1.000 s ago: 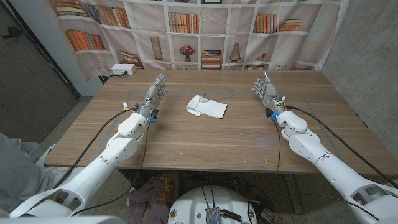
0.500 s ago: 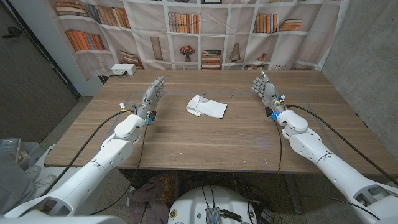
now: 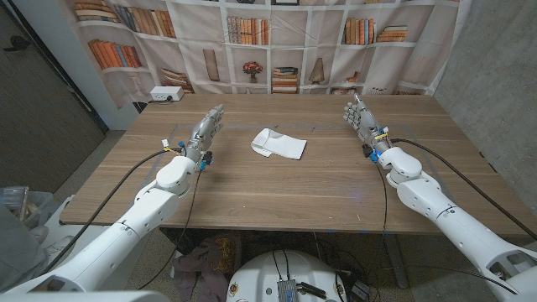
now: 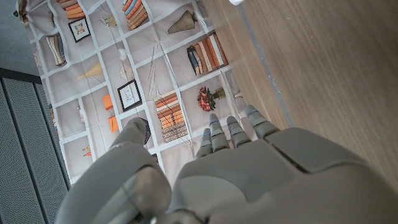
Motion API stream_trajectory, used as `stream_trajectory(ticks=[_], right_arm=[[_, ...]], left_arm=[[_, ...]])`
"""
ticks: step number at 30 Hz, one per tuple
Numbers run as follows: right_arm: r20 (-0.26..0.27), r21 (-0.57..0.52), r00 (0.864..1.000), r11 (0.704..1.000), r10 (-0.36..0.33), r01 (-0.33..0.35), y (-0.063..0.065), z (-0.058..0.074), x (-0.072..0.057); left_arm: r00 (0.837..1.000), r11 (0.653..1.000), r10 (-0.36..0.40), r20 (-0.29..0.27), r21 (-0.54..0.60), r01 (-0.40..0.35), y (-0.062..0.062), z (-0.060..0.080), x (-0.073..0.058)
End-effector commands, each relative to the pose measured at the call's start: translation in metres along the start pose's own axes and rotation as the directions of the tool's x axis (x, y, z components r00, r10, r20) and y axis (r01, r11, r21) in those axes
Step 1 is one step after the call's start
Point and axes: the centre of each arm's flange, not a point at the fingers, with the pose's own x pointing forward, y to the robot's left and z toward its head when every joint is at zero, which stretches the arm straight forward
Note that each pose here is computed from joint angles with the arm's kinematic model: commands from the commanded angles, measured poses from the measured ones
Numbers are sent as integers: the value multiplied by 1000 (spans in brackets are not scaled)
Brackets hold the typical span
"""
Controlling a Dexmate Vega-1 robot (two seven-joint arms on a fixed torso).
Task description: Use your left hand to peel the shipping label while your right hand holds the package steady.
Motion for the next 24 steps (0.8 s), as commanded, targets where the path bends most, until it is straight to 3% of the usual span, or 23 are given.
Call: stream_trajectory(ticks=[1,4,8,11,15,19,24], right_arm=[[16,-26,1000,1000,4,-3,8,3,7],[67,-61,997,998,-29,33,11,5,10],[73,-61,996,997,-43,47,13,3,13],[78,-72,996,997,-32,37,12,5,14],[74,-79,997,996,-28,33,8,6,14],[80,-89,996,995,-29,36,4,7,14],[85,-98,996,994,-37,45,1,11,13]], left_arm=[[998,998,35,-59,-52,-38,3,7,0],[997,999,19,-75,-32,-21,1,5,1],[998,1000,11,-66,-4,-11,5,9,5],[998,997,50,-32,60,-48,9,17,5],[998,995,38,-40,91,-34,9,20,9],[999,977,45,-12,208,-41,8,29,12],[999,964,45,-17,263,-39,10,30,18]])
